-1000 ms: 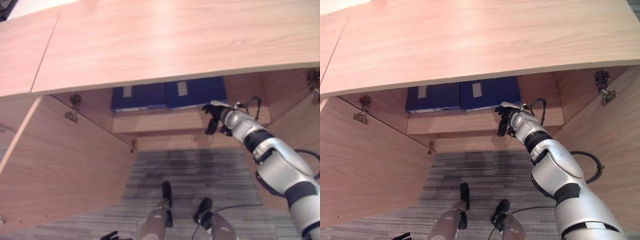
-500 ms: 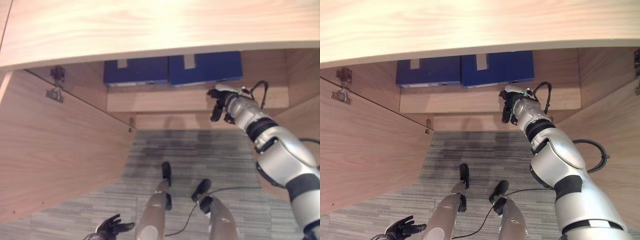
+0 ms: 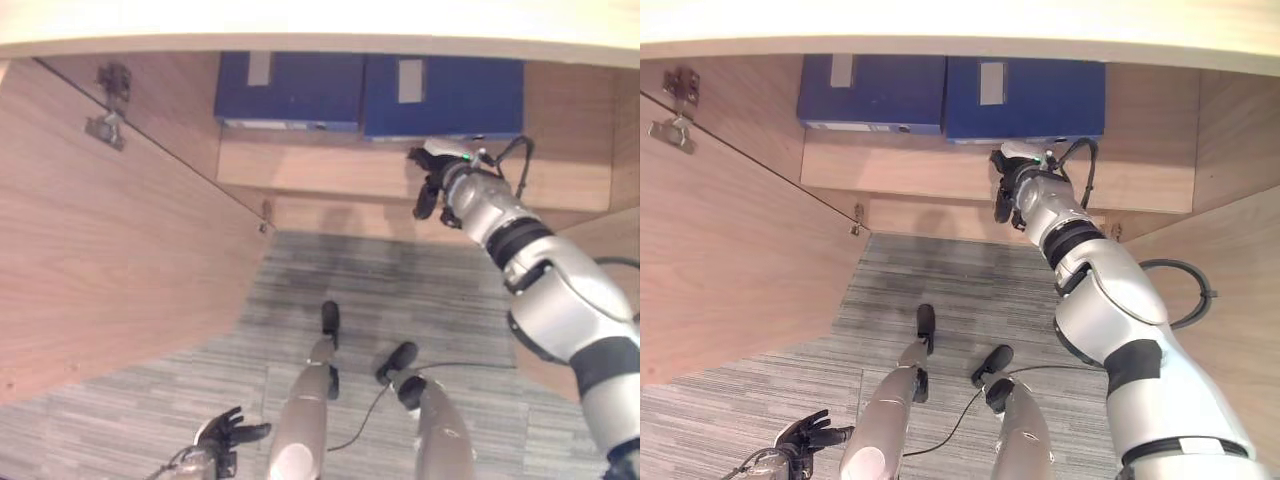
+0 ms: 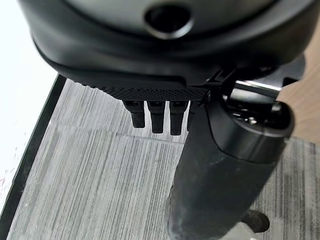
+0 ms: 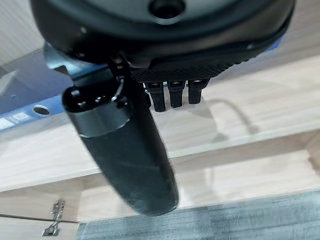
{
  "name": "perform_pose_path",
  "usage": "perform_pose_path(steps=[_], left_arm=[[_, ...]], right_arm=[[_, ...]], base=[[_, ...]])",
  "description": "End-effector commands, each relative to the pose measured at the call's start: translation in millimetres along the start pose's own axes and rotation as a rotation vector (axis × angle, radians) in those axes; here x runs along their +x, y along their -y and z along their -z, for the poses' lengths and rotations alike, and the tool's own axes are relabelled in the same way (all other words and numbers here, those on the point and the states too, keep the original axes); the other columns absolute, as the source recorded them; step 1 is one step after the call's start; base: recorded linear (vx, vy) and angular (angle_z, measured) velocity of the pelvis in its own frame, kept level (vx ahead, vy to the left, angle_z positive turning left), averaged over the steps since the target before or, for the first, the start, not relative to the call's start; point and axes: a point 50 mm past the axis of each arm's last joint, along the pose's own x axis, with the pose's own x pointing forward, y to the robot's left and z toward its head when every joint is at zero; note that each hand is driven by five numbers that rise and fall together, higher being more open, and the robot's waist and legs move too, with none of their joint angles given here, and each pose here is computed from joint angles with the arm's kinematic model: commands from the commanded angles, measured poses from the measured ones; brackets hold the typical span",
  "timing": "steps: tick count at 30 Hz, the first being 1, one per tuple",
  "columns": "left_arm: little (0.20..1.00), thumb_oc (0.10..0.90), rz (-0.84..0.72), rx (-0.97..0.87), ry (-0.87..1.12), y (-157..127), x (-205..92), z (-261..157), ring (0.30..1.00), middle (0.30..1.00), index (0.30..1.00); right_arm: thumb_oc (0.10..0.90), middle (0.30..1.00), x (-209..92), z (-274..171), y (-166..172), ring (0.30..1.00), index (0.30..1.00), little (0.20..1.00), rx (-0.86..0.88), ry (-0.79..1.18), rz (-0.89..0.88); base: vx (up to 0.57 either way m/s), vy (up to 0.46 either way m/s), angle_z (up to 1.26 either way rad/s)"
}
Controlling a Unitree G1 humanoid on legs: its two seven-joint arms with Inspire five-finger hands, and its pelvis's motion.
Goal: Put the empty folder in the office cabinet
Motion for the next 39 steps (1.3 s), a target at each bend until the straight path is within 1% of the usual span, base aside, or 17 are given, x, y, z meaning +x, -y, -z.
perform_pose_path(steps=[1, 11, 14, 19, 20, 22, 23, 28, 31, 37, 38, 39], left_arm=[[0.900, 0.800, -0.125, 0.031, -0.052, -33.7, -4.3, 7.9, 0.900, 0.900, 0.900], [0.900, 0.800, -0.139, 0.038, -0.037, -34.4, -2.9, 0.6, 0.900, 0.900, 0.900], [0.900, 0.800, -0.131, 0.044, -0.026, -30.0, -1.8, -2.5, 0.900, 0.900, 0.900], [0.900, 0.800, -0.141, 0.040, -0.024, -29.1, -1.8, -1.9, 0.900, 0.900, 0.900], [0.900, 0.800, -0.143, 0.039, -0.020, -27.9, -1.6, -2.6, 0.900, 0.900, 0.900], [0.900, 0.800, -0.144, 0.034, -0.013, -27.1, -1.3, -4.3, 0.900, 0.900, 0.900], [0.900, 0.800, -0.148, 0.024, -0.007, -28.1, -1.2, -6.0, 0.900, 0.900, 0.900], [0.900, 0.800, -0.148, 0.023, -0.015, -29.2, -2.1, -2.3, 0.900, 0.900, 0.900], [0.900, 0.800, -0.146, 0.030, -0.010, -29.2, -2.0, -3.3, 0.900, 0.900, 0.900], [0.900, 0.800, -0.154, 0.023, 0.002, -32.1, -1.9, -6.7, 0.900, 0.900, 0.900], [0.900, 0.800, -0.154, 0.023, 0.002, -32.0, -1.9, -6.6, 0.900, 0.900, 0.900], [0.900, 0.800, -0.153, 0.019, 0.008, -31.4, -1.5, -8.7, 0.900, 0.900, 0.900]], right_arm=[[0.800, 0.900, -8.6, -33.3, 71.8, 0.900, 0.900, 0.900, 0.002, 0.067, 0.201], [0.800, 0.900, -11.8, -36.1, 86.4, 0.900, 0.900, 0.900, 0.040, 0.053, 0.261], [0.800, 0.900, -16.0, -32.8, 102.7, 0.900, 0.900, 0.900, 0.043, 0.030, 0.330], [0.800, 0.900, -23.9, -25.0, 127.1, 0.900, 0.900, 0.900, 0.117, 0.010, 0.435], [0.800, 0.900, -27.8, -22.3, 137.3, 0.900, 0.900, 0.900, 0.104, -0.002, 0.479], [0.800, 0.900, -29.7, -22.1, 142.0, 0.900, 0.900, 0.900, 0.097, -0.002, 0.497], [0.800, 0.900, -33.6, -15.6, 151.1, 0.900, 0.900, 0.900, 0.078, -0.027, 0.525], [0.800, 0.900, -37.8, -3.8, 160.1, 0.900, 0.900, 0.900, 0.088, -0.061, 0.550], [0.800, 0.900, -37.5, -2.6, 159.2, 0.900, 0.900, 0.900, 0.068, -0.067, 0.546], [0.800, 0.900, -31.5, -14.8, 146.4, 0.900, 0.900, 0.900, -0.153, -0.057, 0.508], [0.800, 0.900, -31.5, -14.9, 146.3, 0.900, 0.900, 0.900, -0.154, -0.058, 0.507], [0.800, 0.900, -29.6, -17.3, 141.7, 0.900, 0.900, 0.900, -0.208, -0.056, 0.498]], base=[[0.00, -0.008, 0.05], [0.00, -0.003, 0.08], [0.01, 0.013, 0.10], [0.01, 0.013, 0.04], [0.00, 0.000, 0.00], [0.00, 0.000, 0.00], [0.00, 0.000, 0.00], [0.01, 0.008, 0.04], [0.00, 0.000, 0.00], [0.00, 0.000, 0.00], [0.00, 0.000, 0.00], [0.00, 0.000, 0.00]])
